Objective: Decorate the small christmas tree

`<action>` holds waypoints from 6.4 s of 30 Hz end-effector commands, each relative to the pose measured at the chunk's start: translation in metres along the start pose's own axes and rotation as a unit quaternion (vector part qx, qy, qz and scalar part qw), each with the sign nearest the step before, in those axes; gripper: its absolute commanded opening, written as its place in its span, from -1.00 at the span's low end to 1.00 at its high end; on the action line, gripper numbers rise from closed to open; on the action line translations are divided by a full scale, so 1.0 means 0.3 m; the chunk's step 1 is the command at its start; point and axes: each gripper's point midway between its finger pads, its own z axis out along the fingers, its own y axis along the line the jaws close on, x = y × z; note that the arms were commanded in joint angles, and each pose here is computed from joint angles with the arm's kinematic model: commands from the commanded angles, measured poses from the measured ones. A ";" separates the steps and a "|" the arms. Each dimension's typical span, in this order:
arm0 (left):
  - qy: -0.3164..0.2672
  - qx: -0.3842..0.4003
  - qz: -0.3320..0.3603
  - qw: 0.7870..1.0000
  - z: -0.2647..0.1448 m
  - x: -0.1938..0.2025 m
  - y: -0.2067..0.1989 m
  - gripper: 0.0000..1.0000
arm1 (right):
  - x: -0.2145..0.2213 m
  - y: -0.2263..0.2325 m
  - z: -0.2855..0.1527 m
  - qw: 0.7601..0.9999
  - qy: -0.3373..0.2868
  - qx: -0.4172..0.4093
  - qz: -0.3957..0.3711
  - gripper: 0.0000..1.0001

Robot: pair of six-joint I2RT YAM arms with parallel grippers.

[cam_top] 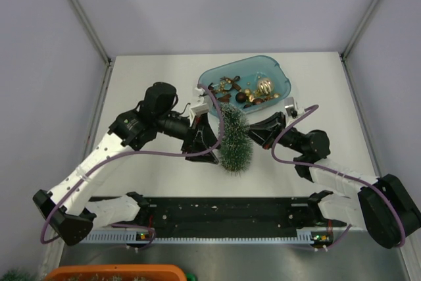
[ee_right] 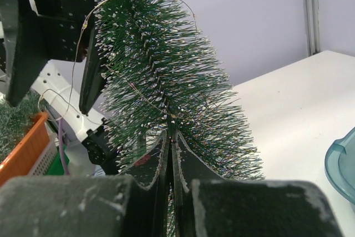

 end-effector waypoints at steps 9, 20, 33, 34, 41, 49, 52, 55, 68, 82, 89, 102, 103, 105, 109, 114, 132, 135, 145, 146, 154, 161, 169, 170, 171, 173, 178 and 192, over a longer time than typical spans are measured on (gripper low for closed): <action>-0.006 -0.070 -0.004 0.998 0.025 0.036 0.076 -0.29 | -0.137 0.112 -0.004 0.990 -0.080 -0.066 -0.097 -1.00; 0.034 -0.077 0.042 0.996 -0.005 0.128 0.070 -1.00 | -0.136 0.110 -0.004 0.990 -0.079 -0.066 -0.095 -1.00; 0.104 -0.248 0.051 0.962 -0.108 0.342 0.285 -1.00 | -0.129 0.092 -0.009 0.991 -0.084 -0.051 -0.092 -1.00; 0.101 -0.263 0.052 0.958 -0.115 0.337 0.303 -1.00 | -0.131 0.089 -0.010 0.991 -0.086 -0.049 -0.093 -1.00; 0.024 -0.311 0.040 0.949 -0.154 0.169 0.303 -1.00 | -0.143 0.093 -0.007 0.990 -0.091 -0.051 -0.093 -1.00; -0.028 -0.250 0.029 0.967 -0.140 0.072 0.193 -1.00 | -0.138 0.078 0.003 0.991 -0.087 -0.049 -0.085 -1.00; -0.019 -0.237 0.028 0.971 -0.131 0.103 0.190 -1.00 | -0.139 0.077 0.007 0.992 -0.087 -0.050 -0.083 -1.00; 0.003 -0.239 0.036 0.970 -0.129 0.157 0.207 -1.00 | -0.145 0.073 0.008 0.991 -0.090 -0.047 -0.082 -1.00; -0.052 -0.430 0.039 0.900 -0.253 0.210 0.423 -1.00 | -0.219 0.125 0.005 0.986 -0.133 -0.070 -0.069 -1.00; -0.081 -0.398 -0.046 0.913 -0.182 0.180 0.503 -1.00 | -0.290 0.279 0.029 0.975 -0.104 -0.170 -0.100 -1.00; -0.107 -0.412 -0.083 0.901 -0.216 0.151 0.584 -1.00 | -0.234 0.340 0.045 0.969 -0.065 -0.219 -0.094 -1.00; -0.136 -0.312 -0.017 0.940 -0.150 -0.048 0.539 -1.00 | -0.062 0.422 0.126 0.945 0.018 -0.320 -0.060 -1.00; -0.140 -0.304 -0.009 0.942 -0.148 -0.068 0.533 -1.00 | -0.045 0.429 0.129 0.943 0.024 -0.327 -0.059 -1.00; -0.140 -0.284 0.006 0.949 -0.135 -0.092 0.519 -1.00 | -0.016 0.426 0.137 0.941 0.033 -0.333 -0.056 -1.00; -0.138 -0.235 0.051 0.961 -0.110 -0.144 0.475 -1.00 | 0.020 0.401 0.156 0.940 0.047 -0.333 -0.054 -1.00; -0.124 -0.220 0.157 0.955 -0.120 -0.251 0.432 -1.00 | 0.086 0.307 0.217 0.954 0.083 -0.283 -0.045 -1.00; 0.152 -0.165 0.528 0.819 -0.093 -0.229 0.173 -1.00 | 0.102 -0.017 0.320 0.986 0.138 0.006 -0.096 -1.00; 0.188 -0.161 0.559 0.791 -0.104 -0.184 0.164 -1.00 | 0.082 -0.044 0.322 0.987 0.131 0.037 -0.090 -1.00; 0.195 -0.208 0.585 0.759 -0.153 -0.155 0.127 -1.00 | -0.005 -0.031 0.298 0.989 0.085 0.061 -0.103 -1.00; 0.179 -0.223 0.583 0.760 -0.157 -0.161 0.121 -1.00 | -0.019 -0.032 0.291 0.989 0.079 0.065 -0.106 -1.00; 0.061 -0.324 0.436 0.837 -0.181 -0.098 0.143 -1.00 | -0.108 0.014 0.250 0.990 0.028 0.055 -0.129 -1.00; -0.031 -0.440 0.315 0.840 -0.227 -0.103 0.247 -1.00 | -0.096 0.034 0.228 0.994 0.001 0.037 -0.105 -1.00; -0.119 -0.549 0.184 0.807 -0.355 -0.109 0.356 -0.98 | -0.103 0.052 0.168 0.996 -0.044 0.021 -0.080 -1.00; -0.121 -0.551 0.170 0.808 -0.362 -0.097 0.367 -0.96 | -0.098 0.052 0.160 0.996 -0.046 0.020 -0.075 -1.00; -0.126 -0.550 0.154 0.811 -0.363 -0.086 0.372 -0.95 | -0.102 0.057 0.155 0.996 -0.050 0.015 -0.076 -1.00; -0.139 -0.546 0.121 0.817 -0.362 -0.070 0.380 -0.93 | -0.087 0.064 0.146 0.996 -0.048 0.006 -0.073 -1.00; -0.159 -0.508 0.065 0.844 -0.318 -0.037 0.376 -0.85 | -0.062 0.075 0.131 0.996 -0.049 -0.008 -0.071 -1.00; -0.198 -0.460 0.059 0.863 -0.265 -0.095 0.364 -0.02 | -0.030 0.128 0.129 0.995 -0.036 -0.065 -0.071 -1.00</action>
